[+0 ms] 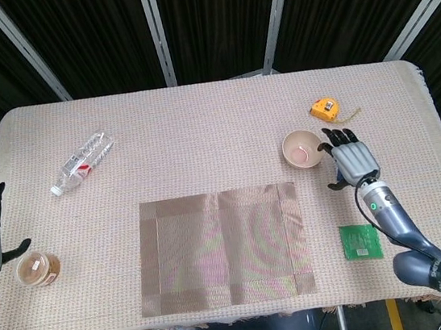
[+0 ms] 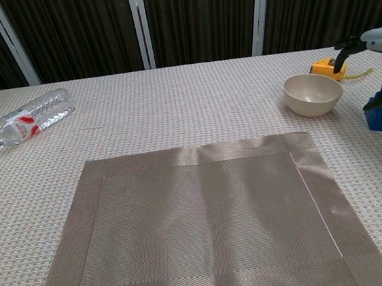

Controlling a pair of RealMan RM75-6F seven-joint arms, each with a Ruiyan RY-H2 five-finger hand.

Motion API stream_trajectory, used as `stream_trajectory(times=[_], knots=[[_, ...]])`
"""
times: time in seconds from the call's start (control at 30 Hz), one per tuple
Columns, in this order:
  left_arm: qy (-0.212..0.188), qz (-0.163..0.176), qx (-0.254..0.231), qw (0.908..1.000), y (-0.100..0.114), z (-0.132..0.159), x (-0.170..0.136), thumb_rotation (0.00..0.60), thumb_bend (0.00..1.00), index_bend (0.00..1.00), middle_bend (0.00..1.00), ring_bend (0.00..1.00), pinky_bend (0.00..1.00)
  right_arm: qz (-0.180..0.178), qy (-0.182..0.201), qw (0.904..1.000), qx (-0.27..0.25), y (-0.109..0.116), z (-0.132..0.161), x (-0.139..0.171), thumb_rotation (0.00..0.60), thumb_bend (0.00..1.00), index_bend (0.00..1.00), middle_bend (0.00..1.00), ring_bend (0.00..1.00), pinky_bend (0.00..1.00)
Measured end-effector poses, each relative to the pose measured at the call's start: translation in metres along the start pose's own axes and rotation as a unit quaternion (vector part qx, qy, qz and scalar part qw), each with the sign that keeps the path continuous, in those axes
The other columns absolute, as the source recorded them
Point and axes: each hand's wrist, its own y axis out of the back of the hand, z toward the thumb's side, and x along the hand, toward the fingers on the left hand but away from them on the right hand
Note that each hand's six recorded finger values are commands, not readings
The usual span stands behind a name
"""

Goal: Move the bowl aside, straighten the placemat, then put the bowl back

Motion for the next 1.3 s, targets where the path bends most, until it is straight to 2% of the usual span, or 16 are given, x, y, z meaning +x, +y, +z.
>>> stream_trajectory(times=[0.3, 0.53, 0.87, 1.1, 1.3], knots=[[0.003, -0.002, -0.004, 1.0, -0.002, -0.005, 0.002, 0.6, 0.07, 0.0, 0.0, 0.0, 0.0, 0.012, -0.006, 0.9999, 0.006, -0.018, 0.022, -0.037, 0.6, 0.08, 0.31, 0.0, 0.0, 0.0], [-0.001, -0.001, -0.006, 1.0, -0.003, -0.002, 0.0, 0.6, 0.1, 0.0, 0.0, 0.0, 0.0, 0.016, -0.015, 0.9997, 0.011, -0.03, 0.027, -0.051, 0.6, 0.24, 0.47, 0.0, 0.0, 0.0], [-0.004, 0.002, -0.009, 0.9999, -0.003, 0.0, -0.003, 0.6, 0.1, 0.0, 0.0, 0.0, 0.0, 0.019, -0.011, 0.9997, 0.011, -0.047, 0.036, -0.061, 0.6, 0.3, 0.67, 0.0, 0.0, 0.0], [-0.009, -0.003, -0.009, 0.9999, -0.005, 0.002, -0.004, 0.6, 0.1, 0.0, 0.0, 0.0, 0.0, -0.007, -0.005, 1.0, 0.002, -0.044, 0.039, -0.06, 0.6, 0.31, 0.68, 0.0, 0.0, 0.0], [-0.013, -0.006, -0.016, 0.9998, -0.005, 0.004, -0.005, 0.6, 0.1, 0.0, 0.0, 0.0, 0.0, -0.052, 0.017, 0.9985, -0.004, -0.025, 0.04, -0.05, 0.6, 0.31, 0.68, 0.0, 0.0, 0.0]])
